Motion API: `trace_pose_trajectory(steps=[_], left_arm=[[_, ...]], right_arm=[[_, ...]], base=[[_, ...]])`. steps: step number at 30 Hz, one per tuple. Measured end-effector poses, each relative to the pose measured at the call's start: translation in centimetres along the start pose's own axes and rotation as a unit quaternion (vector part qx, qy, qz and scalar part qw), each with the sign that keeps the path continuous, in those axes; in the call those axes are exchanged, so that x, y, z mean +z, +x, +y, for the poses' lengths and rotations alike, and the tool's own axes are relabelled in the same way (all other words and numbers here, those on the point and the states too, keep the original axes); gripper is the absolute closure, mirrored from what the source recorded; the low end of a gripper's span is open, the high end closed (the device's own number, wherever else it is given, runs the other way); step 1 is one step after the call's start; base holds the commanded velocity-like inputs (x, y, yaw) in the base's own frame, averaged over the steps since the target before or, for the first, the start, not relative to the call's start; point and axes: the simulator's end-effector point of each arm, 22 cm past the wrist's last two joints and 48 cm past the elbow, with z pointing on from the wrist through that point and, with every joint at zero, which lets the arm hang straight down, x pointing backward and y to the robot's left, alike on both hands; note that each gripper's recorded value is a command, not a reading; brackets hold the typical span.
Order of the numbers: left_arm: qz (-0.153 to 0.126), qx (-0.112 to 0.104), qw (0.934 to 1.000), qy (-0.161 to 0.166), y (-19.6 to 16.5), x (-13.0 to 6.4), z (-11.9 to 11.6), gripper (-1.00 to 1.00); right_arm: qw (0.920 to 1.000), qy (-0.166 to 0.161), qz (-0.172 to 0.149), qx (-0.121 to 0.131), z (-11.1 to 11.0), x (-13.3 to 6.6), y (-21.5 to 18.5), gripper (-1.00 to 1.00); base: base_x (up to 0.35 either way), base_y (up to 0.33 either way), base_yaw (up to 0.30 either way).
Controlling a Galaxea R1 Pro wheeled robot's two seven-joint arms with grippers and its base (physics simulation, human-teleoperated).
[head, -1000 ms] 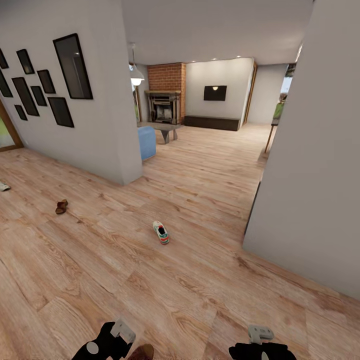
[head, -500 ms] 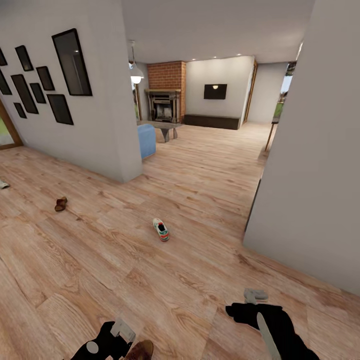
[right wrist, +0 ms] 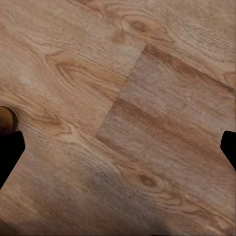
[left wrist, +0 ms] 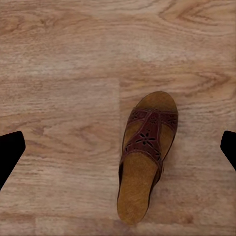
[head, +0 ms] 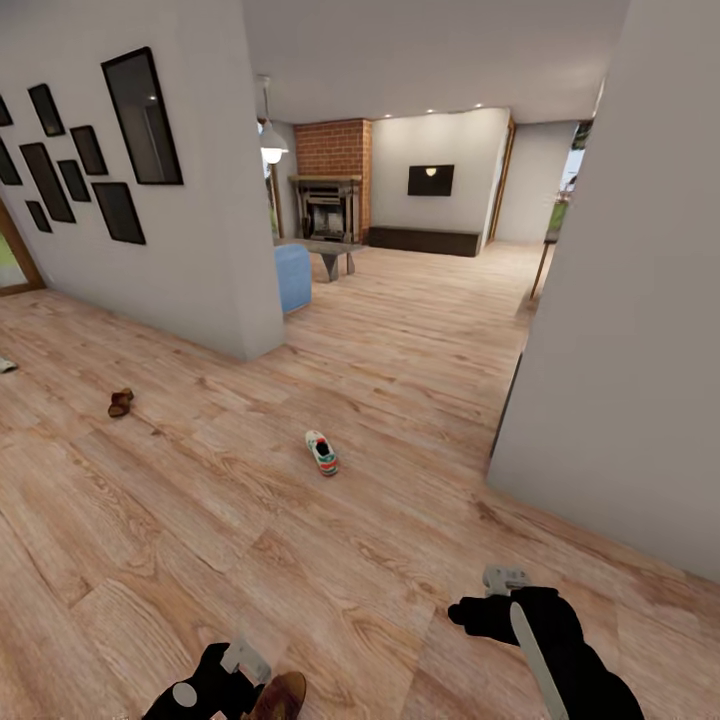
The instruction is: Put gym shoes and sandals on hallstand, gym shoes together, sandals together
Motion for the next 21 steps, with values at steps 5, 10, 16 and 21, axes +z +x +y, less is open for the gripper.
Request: trace_pose_trajectory(steps=[5, 10, 16, 21], left_arm=[[0.003, 0.0, 1.0, 0.001, 1.0, 0.9, -0.4, -1.0], [0.007, -0.001, 1.0, 0.003, 2.1, 1.9, -0.8, -1.0], [0.011, -0.001, 0.9999, 0.005, 3.4, 3.0, -1.3, -1.0], [0.014, -0.002, 0.9999, 0.007, 4.5, 3.9, -1.8, -1.0]], right_arm=[[1.0, -0.001, 0.003, 0.0, -0.1, 1.1, 0.8, -1.0], [1.0, -0.002, 0.007, 0.0, -0.2, 2.3, 1.7, -1.0], [0.9999, -0.001, 0.011, 0.001, -0.5, 3.7, 2.8, -1.0], [0.9999, -0.001, 0.015, 0.001, -0.7, 4.9, 3.7, -1.0]], base=[[0.0, 0.0, 0.0], [0.0, 0.0, 0.0], [0.0, 0.0, 0.0], [0.0, 0.0, 0.0]])
